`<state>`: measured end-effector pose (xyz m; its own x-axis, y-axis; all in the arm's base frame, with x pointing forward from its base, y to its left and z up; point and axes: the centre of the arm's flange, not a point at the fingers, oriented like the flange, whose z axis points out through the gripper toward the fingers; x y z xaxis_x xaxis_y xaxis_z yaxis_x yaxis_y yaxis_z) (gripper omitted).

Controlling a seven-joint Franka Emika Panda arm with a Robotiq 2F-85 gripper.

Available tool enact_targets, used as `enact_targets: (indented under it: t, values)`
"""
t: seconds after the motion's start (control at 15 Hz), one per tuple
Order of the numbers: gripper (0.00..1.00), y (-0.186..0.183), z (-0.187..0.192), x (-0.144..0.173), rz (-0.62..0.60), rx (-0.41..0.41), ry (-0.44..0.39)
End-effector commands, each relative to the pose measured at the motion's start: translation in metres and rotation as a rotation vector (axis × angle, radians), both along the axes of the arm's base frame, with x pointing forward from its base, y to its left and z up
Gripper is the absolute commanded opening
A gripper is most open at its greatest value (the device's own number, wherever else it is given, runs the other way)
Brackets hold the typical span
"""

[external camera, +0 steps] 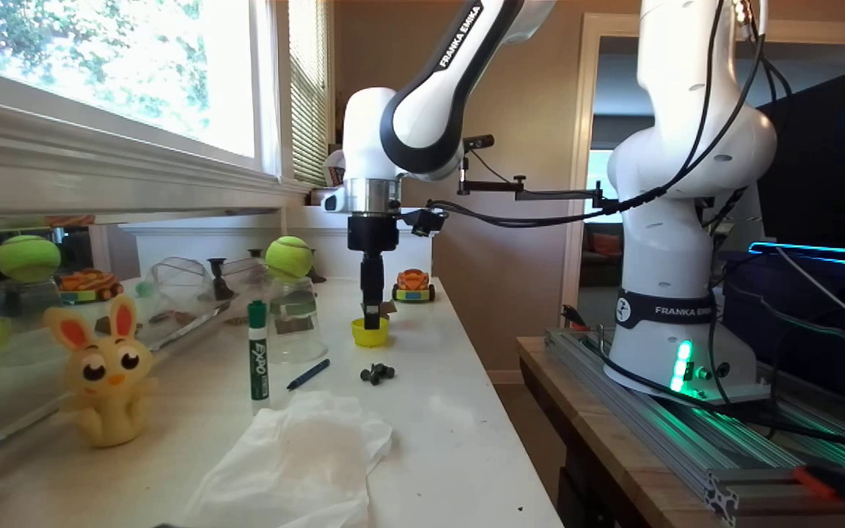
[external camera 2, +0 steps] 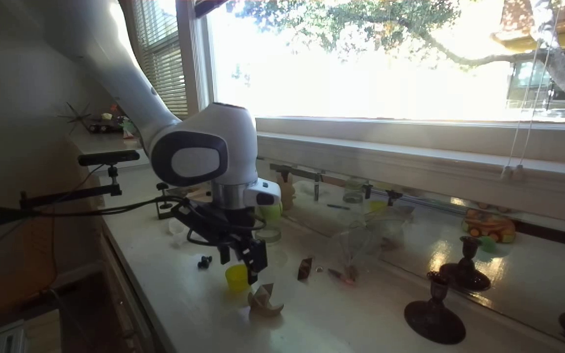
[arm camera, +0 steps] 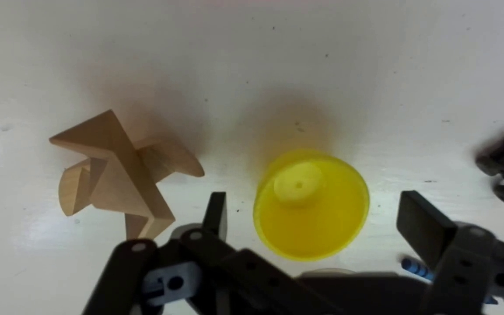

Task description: Put the yellow bowl on the counter, then place the green toy in it

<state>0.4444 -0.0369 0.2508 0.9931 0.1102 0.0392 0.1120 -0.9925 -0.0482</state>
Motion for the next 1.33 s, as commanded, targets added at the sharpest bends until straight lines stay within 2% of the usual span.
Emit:
enact_targets:
  t: [0.0,0.27,0.33,0.47,0.8,0.87,0.93,1.07,1.27]
  values:
    - [1.0,0.002,0.027,-0.009,0.057,-0.005,-0.013]
    - [1.0,-0.008,0.096,-0.036,0.125,-0.064,-0.089]
    - [1.0,-0.02,0.11,-0.042,0.086,-0.098,-0.109]
    - [1.0,-0.057,0.131,-0.052,-0.061,-0.113,-0.138]
    - [1.0,-0.156,0.127,-0.054,-0.359,-0.075,-0.145]
    - [1.0,-0.165,0.126,-0.054,-0.364,-0.074,-0.153]
    - [1.0,-0.15,0.129,-0.065,-0.307,-0.063,-0.153]
    - [1.0,-0.164,0.126,-0.067,-0.339,-0.063,-0.149]
    - [1.0,-0.164,0.123,-0.063,-0.343,-0.065,-0.143]
